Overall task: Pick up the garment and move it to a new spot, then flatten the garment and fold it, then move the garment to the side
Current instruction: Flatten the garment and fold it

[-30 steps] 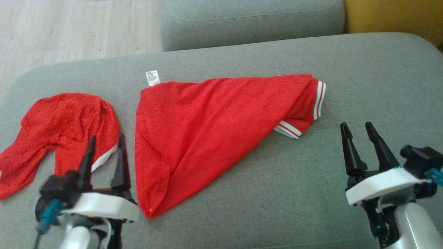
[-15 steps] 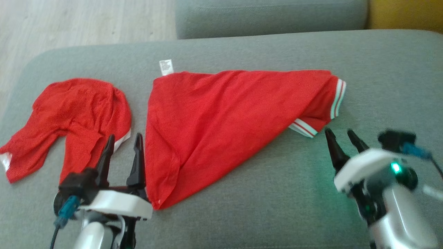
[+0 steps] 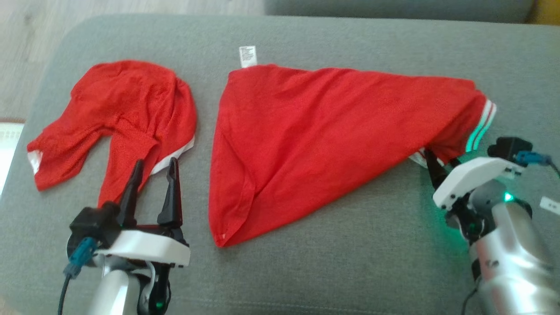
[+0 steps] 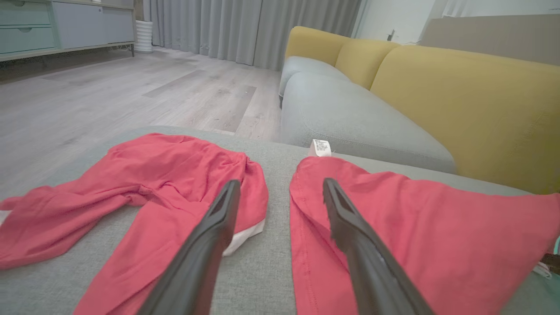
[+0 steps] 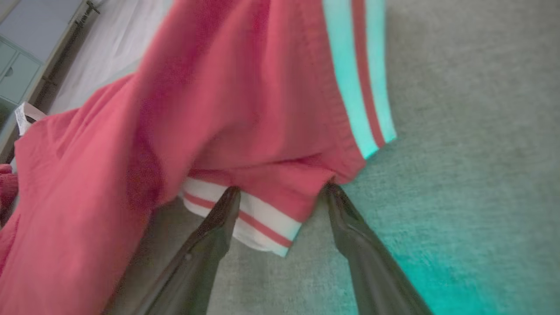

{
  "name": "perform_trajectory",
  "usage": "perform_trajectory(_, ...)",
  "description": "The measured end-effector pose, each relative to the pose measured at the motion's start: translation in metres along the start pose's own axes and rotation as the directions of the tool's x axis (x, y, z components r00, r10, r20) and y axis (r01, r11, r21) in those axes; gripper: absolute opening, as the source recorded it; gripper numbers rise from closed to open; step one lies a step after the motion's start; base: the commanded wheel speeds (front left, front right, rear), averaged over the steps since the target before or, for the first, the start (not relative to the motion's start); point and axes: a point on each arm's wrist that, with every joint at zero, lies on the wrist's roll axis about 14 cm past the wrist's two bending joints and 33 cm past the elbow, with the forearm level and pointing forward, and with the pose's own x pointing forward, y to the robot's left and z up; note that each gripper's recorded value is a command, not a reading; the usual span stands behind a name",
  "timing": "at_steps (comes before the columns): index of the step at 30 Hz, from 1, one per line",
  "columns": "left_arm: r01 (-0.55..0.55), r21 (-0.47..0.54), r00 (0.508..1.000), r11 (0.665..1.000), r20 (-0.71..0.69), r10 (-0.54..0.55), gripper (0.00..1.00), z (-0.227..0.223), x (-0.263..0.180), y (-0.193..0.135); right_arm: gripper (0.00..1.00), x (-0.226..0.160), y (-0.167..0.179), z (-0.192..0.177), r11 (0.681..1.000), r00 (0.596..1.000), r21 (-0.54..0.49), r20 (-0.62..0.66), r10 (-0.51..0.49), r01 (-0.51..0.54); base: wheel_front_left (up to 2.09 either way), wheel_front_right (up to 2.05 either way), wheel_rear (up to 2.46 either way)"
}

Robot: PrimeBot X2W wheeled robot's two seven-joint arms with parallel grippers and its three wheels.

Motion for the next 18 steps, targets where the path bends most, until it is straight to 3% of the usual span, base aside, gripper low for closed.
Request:
perform_trajectory(2, -0.021, 0.008, 1.000, 1.000, -0.005, 0.021, 1.00, -0.002, 0.001, 0.007, 1.00, 0.011, 0.007, 0.002, 0.999, 1.000, 0.030, -0.016, 0.015, -0.015, 0.00, 0.00, 0.00)
perform_trajectory(3, -0.018, 0.005, 1.000, 1.000, -0.005, 0.018, 1.00, -0.002, 0.001, 0.007, 0.85, 0.013, 0.009, 0.003, 0.999, 1.000, 0.033, -0.020, 0.020, -0.019, 0.00, 0.00, 0.00)
perform_trajectory(4, -0.018, 0.004, 1.000, 1.000, -0.003, 0.018, 1.00, -0.002, 0.002, 0.007, 0.45, 0.015, 0.011, 0.004, 0.999, 0.999, 0.031, -0.023, 0.023, -0.023, 0.00, 0.00, 0.00)
perform_trajectory(5, -0.016, 0.002, 1.000, 1.000, -0.002, 0.016, 1.00, -0.001, 0.003, 0.007, 0.00, 0.015, 0.012, 0.005, 0.999, 0.999, 0.035, -0.021, 0.026, -0.026, 0.00, 0.00, 0.00)
perform_trajectory(10, -0.015, -0.004, 1.000, 1.000, 0.012, 0.015, 1.00, 0.003, 0.003, 0.008, 0.00, 0.007, 0.017, 0.006, 0.998, 0.999, 0.054, 0.005, 0.043, -0.043, 0.00, 0.00, 0.00)
perform_trajectory(14, 0.011, -0.013, 1.000, 1.000, 0.026, -0.011, 1.00, 0.007, 0.003, -0.001, 0.00, -0.006, 0.019, 0.028, 0.997, 0.994, 0.040, 0.095, 0.059, -0.063, 0.00, 0.00, 0.00)
perform_trajectory(18, 0.034, -0.018, 0.999, 0.999, 0.039, -0.033, 1.00, 0.012, 0.002, -0.008, 0.00, -0.027, 0.000, 0.052, 0.999, 0.982, 0.001, 0.188, 0.034, -0.035, 0.00, 0.00, 0.00)
